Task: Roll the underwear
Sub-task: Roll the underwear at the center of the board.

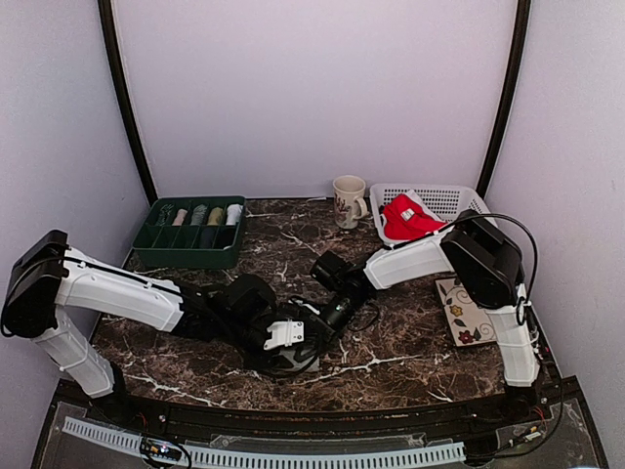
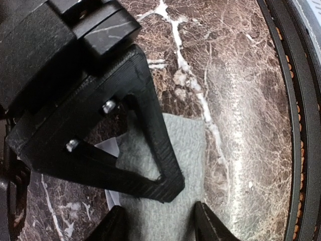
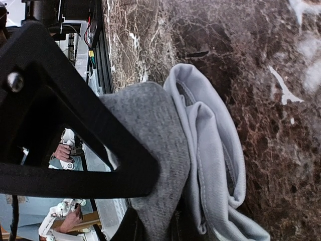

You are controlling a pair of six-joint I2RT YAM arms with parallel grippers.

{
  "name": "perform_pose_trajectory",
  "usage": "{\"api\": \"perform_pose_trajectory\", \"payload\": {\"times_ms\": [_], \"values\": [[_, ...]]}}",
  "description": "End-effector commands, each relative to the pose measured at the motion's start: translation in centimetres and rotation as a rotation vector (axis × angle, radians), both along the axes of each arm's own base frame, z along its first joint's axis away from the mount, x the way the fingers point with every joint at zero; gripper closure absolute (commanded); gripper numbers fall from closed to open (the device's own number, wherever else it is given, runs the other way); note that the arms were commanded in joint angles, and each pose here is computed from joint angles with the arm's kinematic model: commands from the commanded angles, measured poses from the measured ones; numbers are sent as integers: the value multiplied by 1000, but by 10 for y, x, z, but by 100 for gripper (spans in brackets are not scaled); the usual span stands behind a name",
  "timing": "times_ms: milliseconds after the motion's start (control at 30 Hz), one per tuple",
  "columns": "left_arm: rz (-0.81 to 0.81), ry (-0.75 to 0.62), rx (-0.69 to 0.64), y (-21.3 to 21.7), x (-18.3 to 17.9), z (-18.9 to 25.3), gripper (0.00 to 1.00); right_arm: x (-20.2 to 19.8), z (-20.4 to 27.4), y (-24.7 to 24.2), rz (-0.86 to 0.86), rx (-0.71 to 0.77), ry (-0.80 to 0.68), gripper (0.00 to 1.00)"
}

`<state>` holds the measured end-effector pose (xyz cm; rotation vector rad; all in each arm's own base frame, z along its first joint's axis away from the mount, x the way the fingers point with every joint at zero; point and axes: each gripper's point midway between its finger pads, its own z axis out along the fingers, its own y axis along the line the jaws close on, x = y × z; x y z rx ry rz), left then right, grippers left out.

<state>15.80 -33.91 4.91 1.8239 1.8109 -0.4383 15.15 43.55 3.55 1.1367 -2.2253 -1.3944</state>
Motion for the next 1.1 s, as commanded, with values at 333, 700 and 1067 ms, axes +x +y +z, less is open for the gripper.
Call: {"api": "perform_pose_trajectory", "payload": {"times_ms": [333, 700, 1067], "values": [[-53, 367, 76, 15, -33, -19, 80, 50, 16, -34, -156, -36, -279, 56], [-42, 469, 41, 5, -21, -18, 80, 32, 34, -14, -149, 64, -265, 48], [-11, 490, 8, 8, -12, -21, 80, 26, 4, -11, -77, -21, -294, 56]]}}
